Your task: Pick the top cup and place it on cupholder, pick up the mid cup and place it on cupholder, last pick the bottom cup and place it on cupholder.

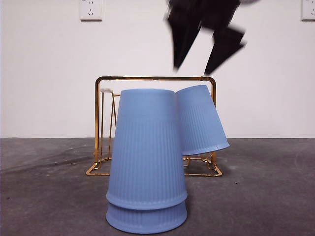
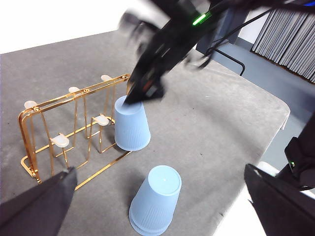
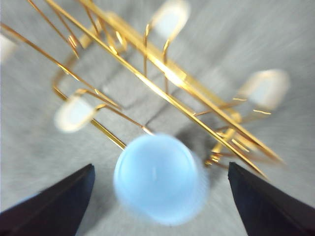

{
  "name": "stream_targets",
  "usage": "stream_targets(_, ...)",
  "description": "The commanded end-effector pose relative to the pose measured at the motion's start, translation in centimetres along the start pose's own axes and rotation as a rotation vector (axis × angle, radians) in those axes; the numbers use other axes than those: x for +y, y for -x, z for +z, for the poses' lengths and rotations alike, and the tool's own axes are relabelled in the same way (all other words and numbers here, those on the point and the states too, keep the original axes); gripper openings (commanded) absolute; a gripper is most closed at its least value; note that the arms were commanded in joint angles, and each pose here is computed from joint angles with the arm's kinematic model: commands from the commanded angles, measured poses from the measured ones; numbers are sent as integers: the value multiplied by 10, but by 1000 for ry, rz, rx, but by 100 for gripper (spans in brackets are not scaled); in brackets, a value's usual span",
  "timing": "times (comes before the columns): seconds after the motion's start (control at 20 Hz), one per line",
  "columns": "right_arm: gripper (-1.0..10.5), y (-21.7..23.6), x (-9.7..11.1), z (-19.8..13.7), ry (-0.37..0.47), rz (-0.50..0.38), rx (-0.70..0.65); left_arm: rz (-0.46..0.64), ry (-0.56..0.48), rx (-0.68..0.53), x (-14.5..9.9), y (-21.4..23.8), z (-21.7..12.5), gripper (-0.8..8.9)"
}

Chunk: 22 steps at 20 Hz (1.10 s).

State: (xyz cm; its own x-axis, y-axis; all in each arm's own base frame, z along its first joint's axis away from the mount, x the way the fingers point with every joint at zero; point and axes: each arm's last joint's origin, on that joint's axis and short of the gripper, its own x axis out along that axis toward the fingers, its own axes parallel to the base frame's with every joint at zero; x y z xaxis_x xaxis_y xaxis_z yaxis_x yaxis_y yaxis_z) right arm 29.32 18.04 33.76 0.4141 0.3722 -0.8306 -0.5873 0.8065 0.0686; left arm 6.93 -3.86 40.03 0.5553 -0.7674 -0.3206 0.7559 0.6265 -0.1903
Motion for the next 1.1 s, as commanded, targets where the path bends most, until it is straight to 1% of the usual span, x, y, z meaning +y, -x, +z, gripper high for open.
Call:
stream_targets(0.05,432,51,8,-7,-29,11,-72,-7,-11,-11,0,-1,6,562)
stream_targets(0.25,432,121,16,-44,-34,13,-87,-8,9,12,5,-8,8,561)
stream_targets(0.35,432,148,20,-62,-30,11,-131,-11,38,33,9,-14,9,561)
stream_targets(0.45,432,165,22,-85,-22,14,-199,-28,62,66,13,-23,10,557)
stream_targets(0.65,432,165,25,-141,-32,54,-299,-82,132,168,19,-49,10,548)
stream_targets(0.85,432,148,25,-188,-75,75,-337,-102,190,307,18,-86,6,548)
stream_targets(1.0,432,139,24,-211,-122,89,-372,-60,194,432,12,-117,4,548)
stream_targets(1.1,432,136,24,-221,-144,94,-385,-20,173,536,7,-140,4,548)
